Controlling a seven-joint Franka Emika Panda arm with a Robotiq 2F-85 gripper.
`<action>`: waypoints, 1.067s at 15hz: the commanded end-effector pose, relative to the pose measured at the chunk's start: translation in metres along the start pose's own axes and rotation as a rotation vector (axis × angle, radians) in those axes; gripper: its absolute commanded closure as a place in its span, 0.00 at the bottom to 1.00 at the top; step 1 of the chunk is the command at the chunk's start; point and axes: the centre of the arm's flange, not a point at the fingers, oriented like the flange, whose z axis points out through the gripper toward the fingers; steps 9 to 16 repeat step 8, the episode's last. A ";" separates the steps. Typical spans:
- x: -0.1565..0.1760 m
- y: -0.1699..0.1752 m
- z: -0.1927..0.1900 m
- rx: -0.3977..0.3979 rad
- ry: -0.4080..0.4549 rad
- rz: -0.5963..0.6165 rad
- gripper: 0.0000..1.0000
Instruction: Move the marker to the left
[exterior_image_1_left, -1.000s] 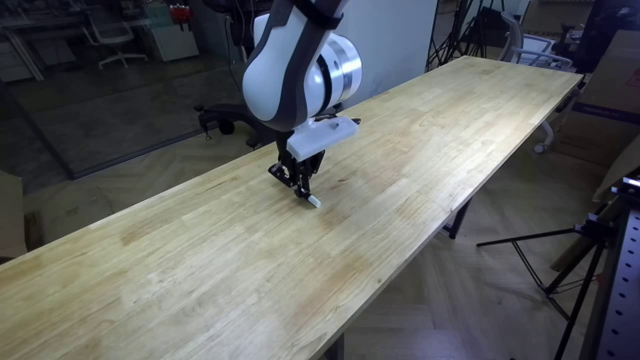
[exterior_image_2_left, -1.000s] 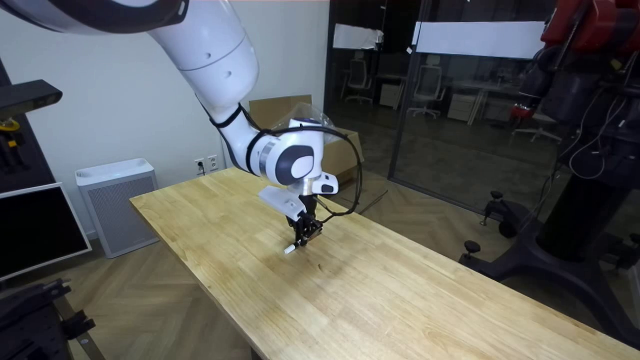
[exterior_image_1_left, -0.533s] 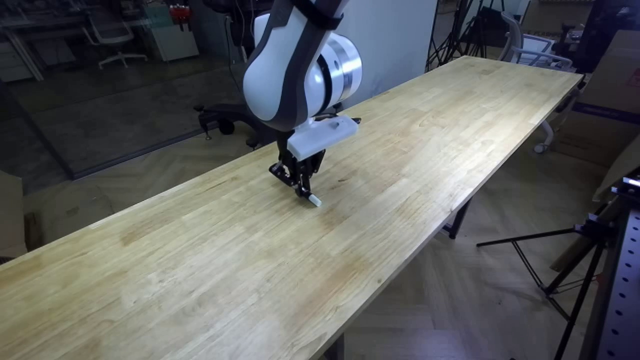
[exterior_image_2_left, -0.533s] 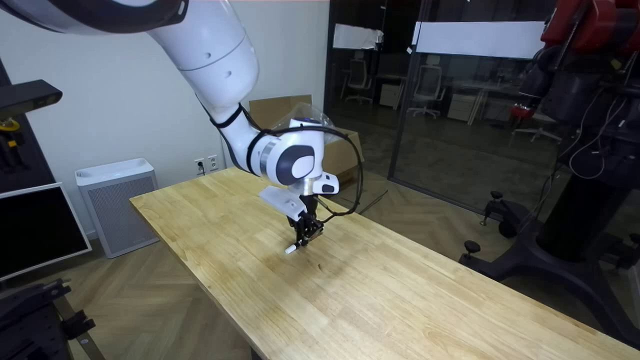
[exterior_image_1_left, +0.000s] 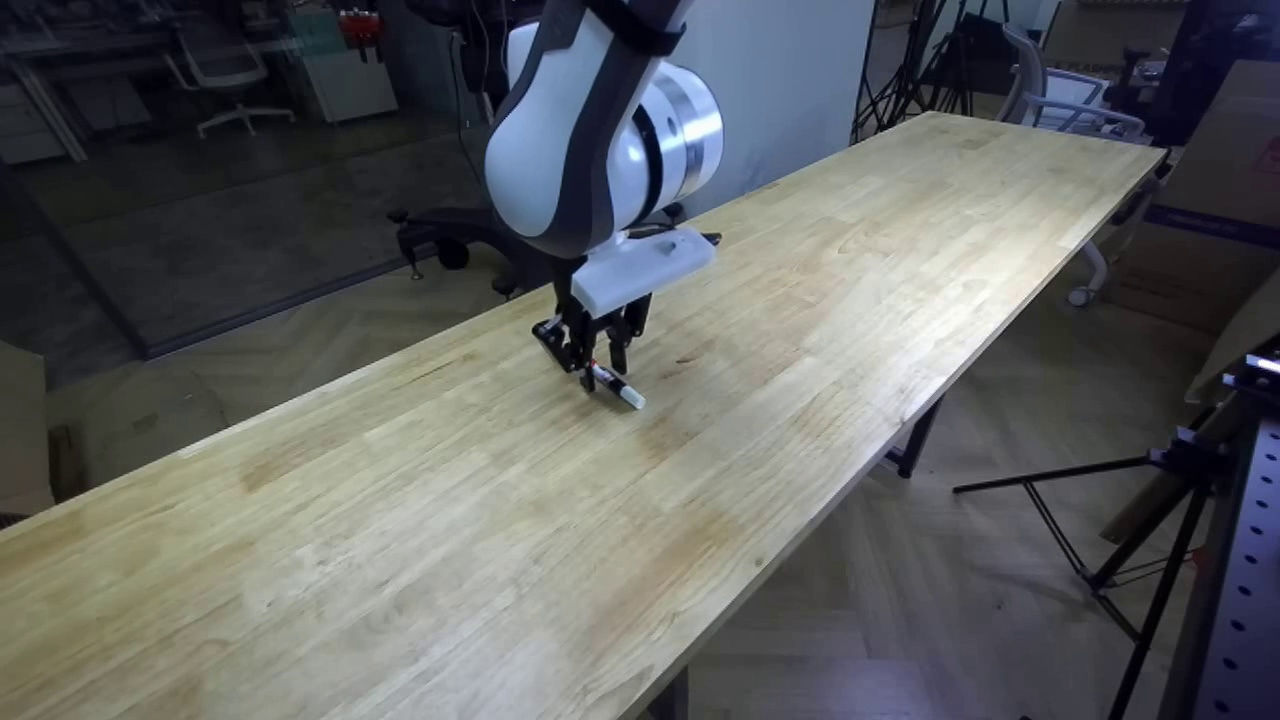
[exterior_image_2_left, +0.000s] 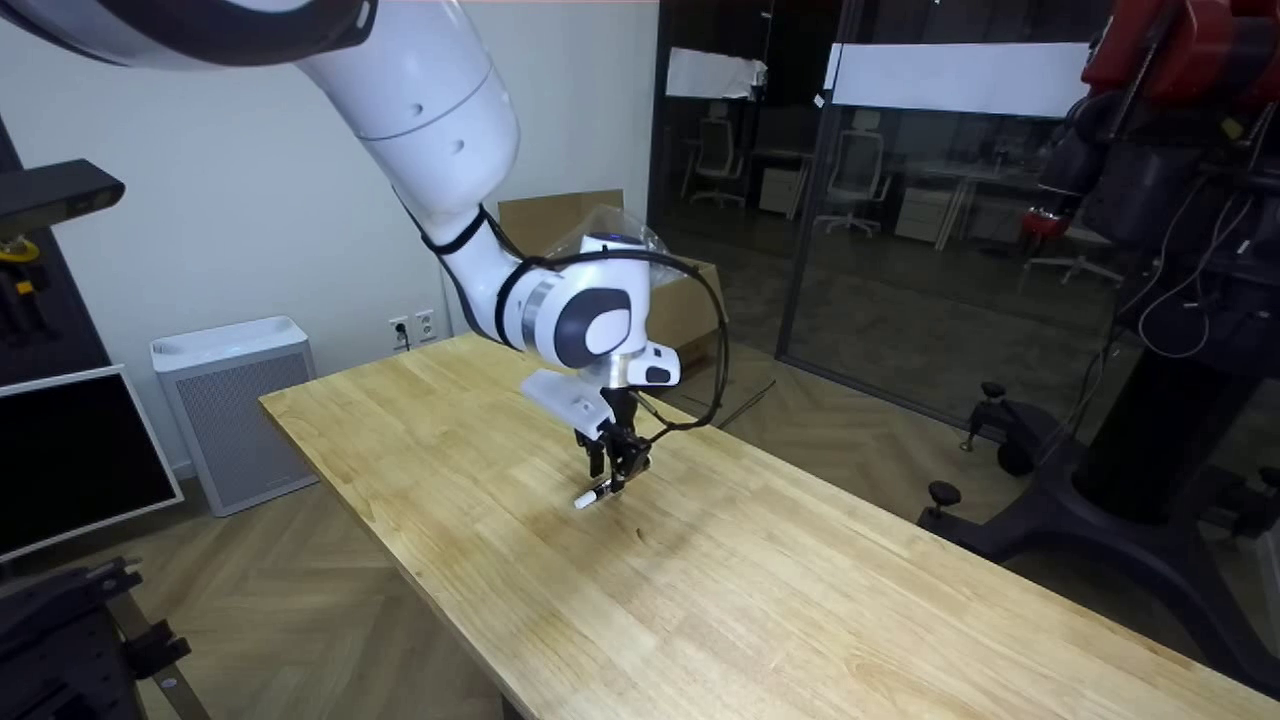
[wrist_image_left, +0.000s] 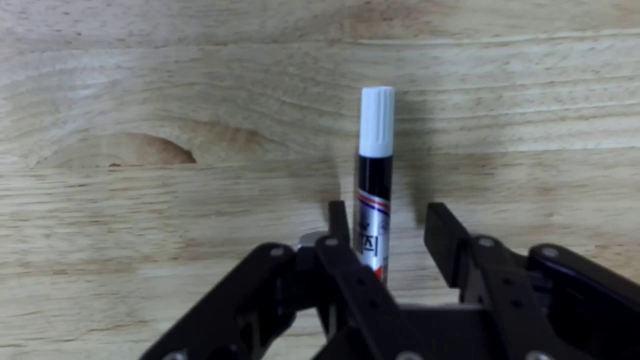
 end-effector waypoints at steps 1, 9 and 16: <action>0.002 -0.003 -0.015 -0.008 -0.004 0.037 0.24; -0.005 -0.008 -0.044 -0.029 -0.006 0.062 0.00; -0.005 -0.008 -0.044 -0.029 -0.006 0.062 0.00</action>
